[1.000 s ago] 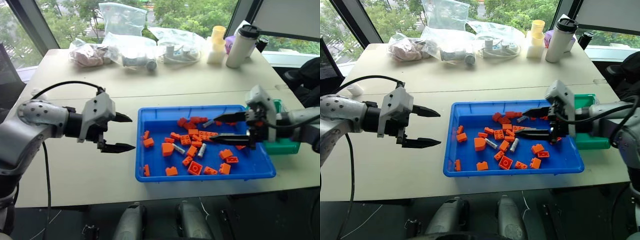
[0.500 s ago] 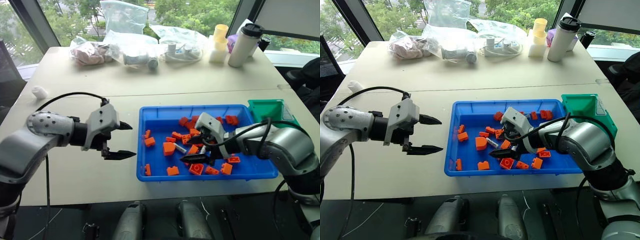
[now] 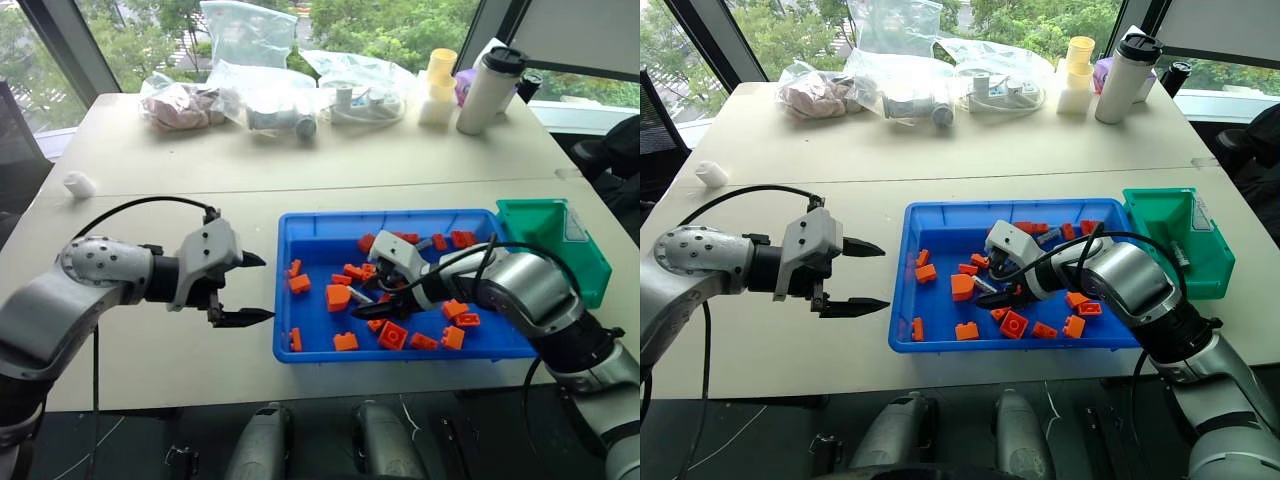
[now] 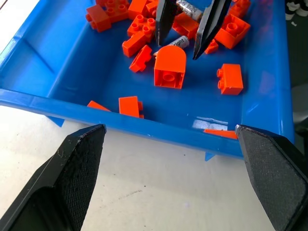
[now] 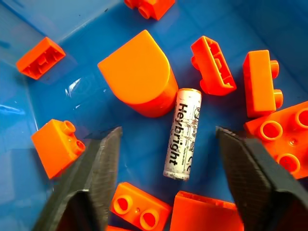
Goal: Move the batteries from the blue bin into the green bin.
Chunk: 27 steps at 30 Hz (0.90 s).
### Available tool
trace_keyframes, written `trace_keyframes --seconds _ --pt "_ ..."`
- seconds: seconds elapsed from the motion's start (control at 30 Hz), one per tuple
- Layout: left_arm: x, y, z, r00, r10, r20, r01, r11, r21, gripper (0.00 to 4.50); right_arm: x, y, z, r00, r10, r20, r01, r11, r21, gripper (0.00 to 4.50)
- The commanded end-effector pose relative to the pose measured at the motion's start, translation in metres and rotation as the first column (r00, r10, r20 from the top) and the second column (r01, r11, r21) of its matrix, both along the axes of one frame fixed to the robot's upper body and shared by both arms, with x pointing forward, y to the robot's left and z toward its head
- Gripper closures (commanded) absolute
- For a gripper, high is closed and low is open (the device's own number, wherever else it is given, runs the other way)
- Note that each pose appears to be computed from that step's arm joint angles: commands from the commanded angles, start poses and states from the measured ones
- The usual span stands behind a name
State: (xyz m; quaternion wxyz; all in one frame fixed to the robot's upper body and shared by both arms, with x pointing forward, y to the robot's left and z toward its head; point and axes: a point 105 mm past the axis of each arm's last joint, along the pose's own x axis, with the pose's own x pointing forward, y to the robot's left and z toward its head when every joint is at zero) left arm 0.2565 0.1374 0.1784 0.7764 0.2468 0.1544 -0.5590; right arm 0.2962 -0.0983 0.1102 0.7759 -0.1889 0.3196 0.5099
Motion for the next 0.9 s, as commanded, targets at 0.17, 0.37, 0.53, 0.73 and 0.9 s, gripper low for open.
trace_keyframes --seconds 0.17,0.37,0.53,0.73,0.9 --pt "0.002 -0.002 0.010 0.998 -0.010 0.059 0.010 1.000 0.004 0.00 0.005 0.000 0.007 0.995 0.040 0.091 -0.037 0.999 -0.038 4.49" --pt "0.004 -0.005 0.012 0.998 -0.017 0.060 0.019 0.999 -0.029 0.00 0.017 -0.033 0.062 0.976 -0.118 0.181 0.106 0.992 0.071 4.49" --pt "0.022 -0.030 0.030 0.994 -0.022 0.108 0.044 0.977 -0.209 0.00 0.035 -0.102 0.129 0.843 -0.452 0.291 0.394 0.888 0.237 4.49" --pt "0.038 -0.061 0.042 0.988 -0.070 0.135 0.109 0.944 -0.311 0.00 0.026 -0.202 0.141 0.603 -0.700 0.383 0.684 0.701 0.205 4.49" --pt "0.047 -0.083 0.045 0.979 -0.117 0.166 0.166 0.933 -0.319 0.00 0.016 -0.243 0.128 0.500 -0.765 0.405 0.785 0.598 0.162 4.49"
